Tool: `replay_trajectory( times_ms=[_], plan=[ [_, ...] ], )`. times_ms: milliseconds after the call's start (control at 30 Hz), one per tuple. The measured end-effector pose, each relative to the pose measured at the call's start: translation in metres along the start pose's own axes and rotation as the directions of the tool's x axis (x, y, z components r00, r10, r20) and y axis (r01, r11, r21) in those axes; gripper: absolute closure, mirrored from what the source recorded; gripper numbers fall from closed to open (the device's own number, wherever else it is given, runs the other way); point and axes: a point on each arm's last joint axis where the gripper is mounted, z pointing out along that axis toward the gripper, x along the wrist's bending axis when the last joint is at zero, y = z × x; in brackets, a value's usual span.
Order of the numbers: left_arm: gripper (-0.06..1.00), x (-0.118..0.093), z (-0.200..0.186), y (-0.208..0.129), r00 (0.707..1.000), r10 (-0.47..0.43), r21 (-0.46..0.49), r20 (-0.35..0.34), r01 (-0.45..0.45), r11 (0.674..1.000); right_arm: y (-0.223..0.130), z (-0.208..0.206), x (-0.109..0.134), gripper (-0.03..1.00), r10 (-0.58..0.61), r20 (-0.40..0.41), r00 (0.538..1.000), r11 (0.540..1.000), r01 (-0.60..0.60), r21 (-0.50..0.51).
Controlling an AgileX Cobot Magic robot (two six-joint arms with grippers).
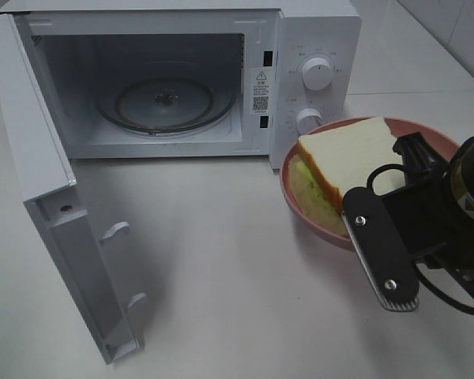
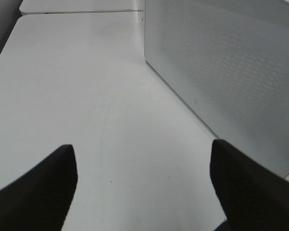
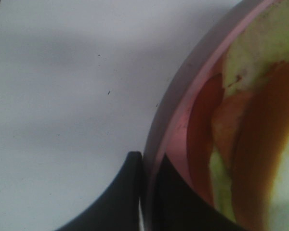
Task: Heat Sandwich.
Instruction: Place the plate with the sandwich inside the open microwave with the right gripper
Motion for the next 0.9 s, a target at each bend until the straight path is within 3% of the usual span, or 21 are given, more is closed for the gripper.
replay_trajectory(
  times_ms=[300,500,900],
  plan=[
    [0.24,0.0,0.0,0.0,1.0,0.0,0.0,0.0,0.0,1.0,0.011,-0.001,-0.007,0.93,-0.226,0.107,0.968,0.966,0.237,-0.1],
    [0.24,0.0,0.0,0.0,1.0,0.0,0.0,0.0,0.0,1.0,0.019,-0.002,-0.005,0.93,-0.328,0.118,0.937,0.921,0.345,-0.183],
    [0.24,0.0,0.0,0.0,1.0,0.0,0.0,0.0,0.0,1.0,0.022,-0.003,-0.003,0.93,-0.368,0.118,0.922,0.899,0.386,-0.207]
  ],
)
